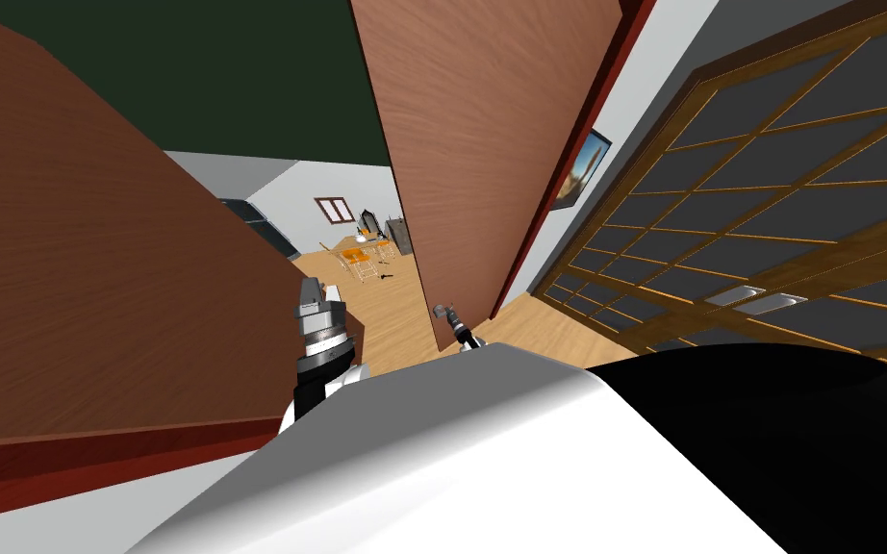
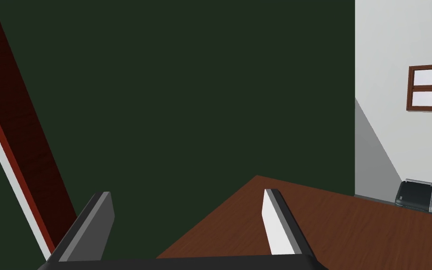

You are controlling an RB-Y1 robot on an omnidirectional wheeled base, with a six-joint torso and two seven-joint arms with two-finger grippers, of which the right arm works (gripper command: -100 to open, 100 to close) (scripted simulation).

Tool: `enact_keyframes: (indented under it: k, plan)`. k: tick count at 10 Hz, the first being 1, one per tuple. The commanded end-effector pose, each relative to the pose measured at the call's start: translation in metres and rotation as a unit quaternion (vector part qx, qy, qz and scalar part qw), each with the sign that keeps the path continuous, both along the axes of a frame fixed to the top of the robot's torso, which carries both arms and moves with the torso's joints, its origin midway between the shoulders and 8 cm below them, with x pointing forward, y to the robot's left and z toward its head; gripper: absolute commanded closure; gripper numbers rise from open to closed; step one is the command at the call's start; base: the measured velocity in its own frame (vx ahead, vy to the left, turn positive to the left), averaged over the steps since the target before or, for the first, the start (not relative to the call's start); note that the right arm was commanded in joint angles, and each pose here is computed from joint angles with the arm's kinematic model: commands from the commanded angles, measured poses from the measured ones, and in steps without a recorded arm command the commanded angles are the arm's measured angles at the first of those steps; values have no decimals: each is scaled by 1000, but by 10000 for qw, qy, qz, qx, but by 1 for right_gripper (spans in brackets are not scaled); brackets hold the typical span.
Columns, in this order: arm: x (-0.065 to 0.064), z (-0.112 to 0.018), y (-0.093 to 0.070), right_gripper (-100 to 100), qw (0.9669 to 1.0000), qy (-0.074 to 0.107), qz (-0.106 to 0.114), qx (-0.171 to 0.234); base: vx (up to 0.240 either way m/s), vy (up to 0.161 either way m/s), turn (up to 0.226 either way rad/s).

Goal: Push the door open

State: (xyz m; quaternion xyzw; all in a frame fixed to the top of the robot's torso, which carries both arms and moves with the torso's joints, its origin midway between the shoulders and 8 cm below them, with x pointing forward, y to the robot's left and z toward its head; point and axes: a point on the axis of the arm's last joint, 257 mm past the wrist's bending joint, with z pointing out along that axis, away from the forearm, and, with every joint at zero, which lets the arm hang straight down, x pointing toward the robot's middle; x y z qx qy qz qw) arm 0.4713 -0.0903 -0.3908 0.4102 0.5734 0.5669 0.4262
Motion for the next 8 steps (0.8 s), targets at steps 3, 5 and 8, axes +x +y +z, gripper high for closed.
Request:
enact_keyframes:
  k: [3, 5, 8]
  plan:
    - [4, -2, -23, 100, 9998, -5, -176, -85, 135, 94, -34]
    - [7, -2, -35, 100, 9995, -8, -284, -122, 171, 75, -23]
    - [10, -2, -54, 100, 9988, -12, -452, -165, 166, 112, -50]
